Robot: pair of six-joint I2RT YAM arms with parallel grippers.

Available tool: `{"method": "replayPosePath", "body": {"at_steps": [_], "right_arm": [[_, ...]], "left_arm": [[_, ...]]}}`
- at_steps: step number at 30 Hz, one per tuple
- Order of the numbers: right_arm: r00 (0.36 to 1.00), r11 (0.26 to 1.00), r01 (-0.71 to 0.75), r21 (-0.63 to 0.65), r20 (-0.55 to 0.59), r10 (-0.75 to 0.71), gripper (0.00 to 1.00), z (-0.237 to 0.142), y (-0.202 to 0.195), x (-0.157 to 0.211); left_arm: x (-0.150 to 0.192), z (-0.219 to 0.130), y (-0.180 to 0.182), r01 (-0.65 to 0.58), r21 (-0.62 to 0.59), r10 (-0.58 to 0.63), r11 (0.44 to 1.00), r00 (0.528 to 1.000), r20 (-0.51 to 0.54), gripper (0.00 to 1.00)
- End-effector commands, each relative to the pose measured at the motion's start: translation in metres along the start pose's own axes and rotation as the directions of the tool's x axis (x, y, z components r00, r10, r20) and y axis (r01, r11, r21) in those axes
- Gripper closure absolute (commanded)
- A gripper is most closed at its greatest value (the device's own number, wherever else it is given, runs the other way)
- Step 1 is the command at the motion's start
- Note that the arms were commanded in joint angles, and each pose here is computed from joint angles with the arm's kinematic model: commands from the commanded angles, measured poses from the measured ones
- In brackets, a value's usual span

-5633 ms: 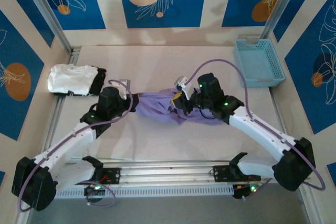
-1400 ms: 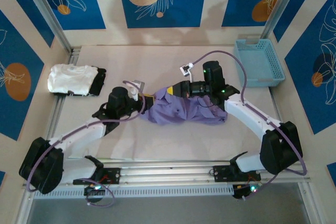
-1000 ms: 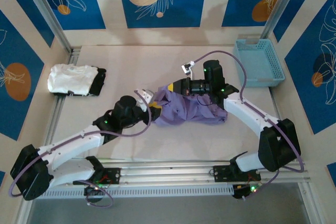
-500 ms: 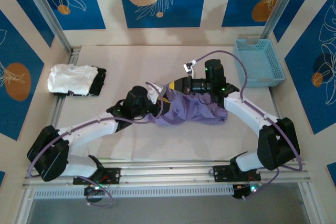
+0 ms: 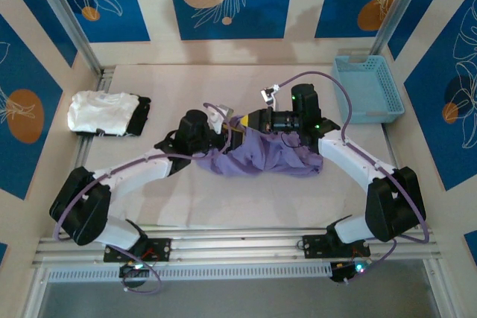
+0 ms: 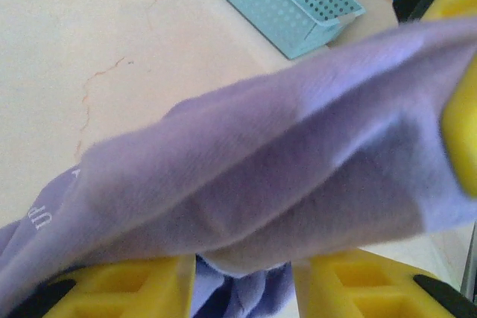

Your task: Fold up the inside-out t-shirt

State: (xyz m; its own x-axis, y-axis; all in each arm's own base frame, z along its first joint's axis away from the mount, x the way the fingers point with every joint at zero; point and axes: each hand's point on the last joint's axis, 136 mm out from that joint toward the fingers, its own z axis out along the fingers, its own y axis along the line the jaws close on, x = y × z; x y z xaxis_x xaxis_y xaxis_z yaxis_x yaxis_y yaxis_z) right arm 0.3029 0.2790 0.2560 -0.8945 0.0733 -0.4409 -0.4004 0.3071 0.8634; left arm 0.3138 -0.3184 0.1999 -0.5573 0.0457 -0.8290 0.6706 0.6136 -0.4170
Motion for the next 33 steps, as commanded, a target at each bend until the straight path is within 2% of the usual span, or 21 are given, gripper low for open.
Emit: {"method": "replayPosePath", "body": {"at_steps": [1,4,7,11,16,22,29,33], "right_arm": [[1.000,1.000,-0.009,-0.011,-0.007,0.009,1.00,-0.002,-0.001,0.002],[1.000,1.000,-0.009,0.015,0.002,0.009,1.00,-0.005,-0.006,0.001],[1.000,0.996,0.003,0.087,0.022,-0.005,1.00,-0.008,-0.018,-0.003],[0.997,0.979,0.038,0.199,0.055,-0.050,0.98,-0.015,-0.032,-0.016],[0.985,0.940,0.149,0.308,0.035,-0.168,0.82,-0.023,-0.032,-0.025],[0.936,0.885,0.328,0.331,0.015,-0.352,0.66,-0.041,-0.023,0.006],[0.861,0.827,0.497,0.263,-0.037,-0.507,0.59,-0.023,-0.014,0.051],[0.837,0.791,0.533,0.301,-0.053,-0.544,0.58,-0.003,-0.025,0.056]], "left_arm": [[-0.023,0.003,-0.008,-0.003,0.055,0.000,0.998,0.999,0.054,0.72],[-0.025,0.001,-0.013,0.007,0.091,-0.013,0.996,0.998,0.062,0.93],[-0.028,-0.008,-0.023,0.015,0.135,-0.026,0.991,0.996,0.080,1.00],[-0.029,-0.027,-0.044,0.051,0.221,-0.068,0.974,0.995,0.070,1.00],[-0.027,-0.049,-0.056,0.149,0.283,-0.168,0.948,0.985,0.043,1.00],[-0.033,-0.065,-0.047,0.234,0.285,-0.262,0.930,0.963,0.065,1.00],[-0.044,-0.075,-0.049,0.270,0.327,-0.311,0.906,0.947,0.081,1.00],[-0.046,-0.079,-0.051,0.270,0.334,-0.314,0.903,0.946,0.086,1.00]]}}
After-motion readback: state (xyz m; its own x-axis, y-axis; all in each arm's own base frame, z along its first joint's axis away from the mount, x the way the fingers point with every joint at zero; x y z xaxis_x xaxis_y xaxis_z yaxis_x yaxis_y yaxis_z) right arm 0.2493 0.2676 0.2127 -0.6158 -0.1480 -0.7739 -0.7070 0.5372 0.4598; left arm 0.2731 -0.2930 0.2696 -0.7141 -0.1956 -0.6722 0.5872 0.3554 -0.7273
